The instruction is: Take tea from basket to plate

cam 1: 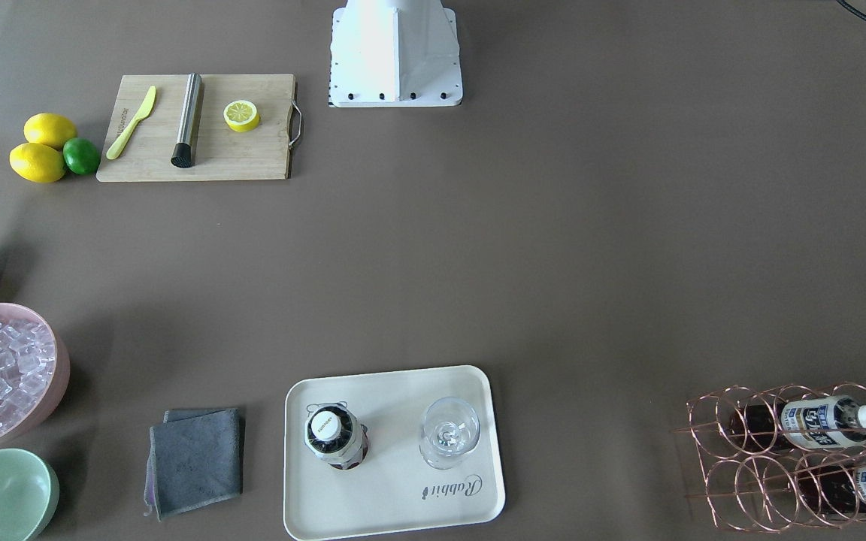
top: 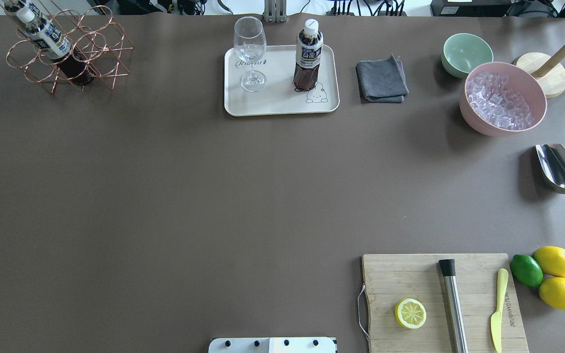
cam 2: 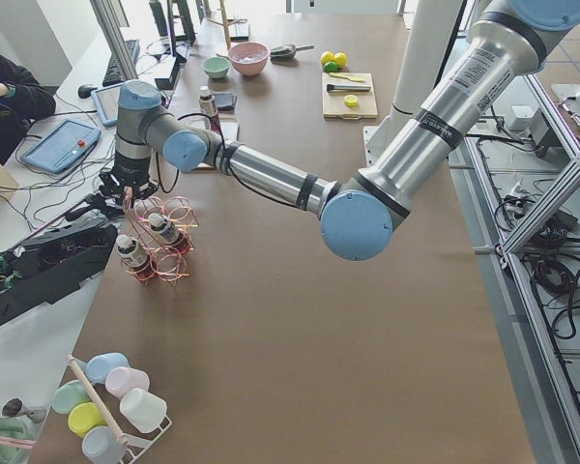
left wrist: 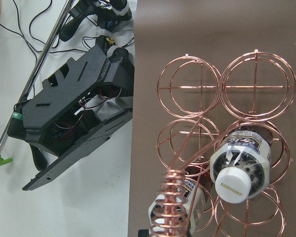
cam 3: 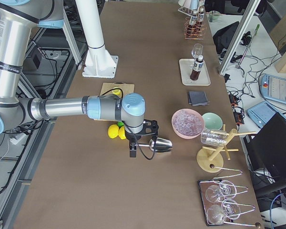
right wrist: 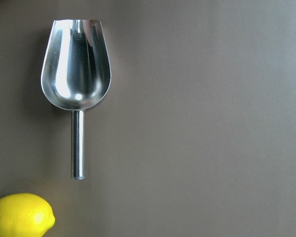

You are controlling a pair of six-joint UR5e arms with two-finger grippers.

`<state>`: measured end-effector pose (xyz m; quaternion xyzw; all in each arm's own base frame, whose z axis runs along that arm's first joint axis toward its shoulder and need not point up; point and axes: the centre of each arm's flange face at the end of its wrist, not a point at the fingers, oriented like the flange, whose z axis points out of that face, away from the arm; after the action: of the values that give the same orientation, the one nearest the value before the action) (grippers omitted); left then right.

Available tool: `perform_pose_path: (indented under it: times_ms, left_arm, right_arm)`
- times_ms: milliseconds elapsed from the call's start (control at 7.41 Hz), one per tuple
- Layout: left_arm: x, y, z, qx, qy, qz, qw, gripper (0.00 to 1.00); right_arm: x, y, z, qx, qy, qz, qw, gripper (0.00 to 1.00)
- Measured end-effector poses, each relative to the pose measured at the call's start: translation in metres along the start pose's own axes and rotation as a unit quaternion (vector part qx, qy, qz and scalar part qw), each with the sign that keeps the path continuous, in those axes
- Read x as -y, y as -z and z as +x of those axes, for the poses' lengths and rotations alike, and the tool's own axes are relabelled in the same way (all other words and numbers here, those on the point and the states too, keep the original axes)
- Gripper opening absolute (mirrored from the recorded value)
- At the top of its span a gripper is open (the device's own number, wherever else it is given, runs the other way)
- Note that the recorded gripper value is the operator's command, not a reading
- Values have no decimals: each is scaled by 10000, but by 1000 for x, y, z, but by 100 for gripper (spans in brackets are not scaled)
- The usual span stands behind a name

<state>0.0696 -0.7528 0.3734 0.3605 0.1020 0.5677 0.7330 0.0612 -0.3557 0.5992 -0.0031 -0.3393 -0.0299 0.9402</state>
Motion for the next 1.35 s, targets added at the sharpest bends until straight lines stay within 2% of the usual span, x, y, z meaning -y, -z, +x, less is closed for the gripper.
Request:
perform_pose_path:
  times_ms: [135,270,405,540,674,944,1349]
  left_arm:
    - [-1,-2,0,10,-6,8,10000,0]
    - [-1,-2,0,14,-11,12,10000,0]
    - [0,-1,0,26,-22,20,10000,7]
    - [0,-1,0,34,-26,26,10000,20]
    - [-1,-1,2,33,-24,26,10000,95]
    - [-7,-5,5,55,-25,33,10000,98]
    - [-10,-7,6,66,-15,45,10000,98]
  right_arm:
    - [-24,5,24,293,-256,125,9992,100]
    - [-39,9,34,471,-304,233,9982,100]
    - [-48,13,37,533,-179,310,9979,100]
    - [-58,12,40,551,120,325,9979,100]
    - [-64,9,41,552,402,307,9972,100]
    - [-59,5,38,523,711,251,9958,100]
    - [-55,-4,36,431,795,104,9958,99]
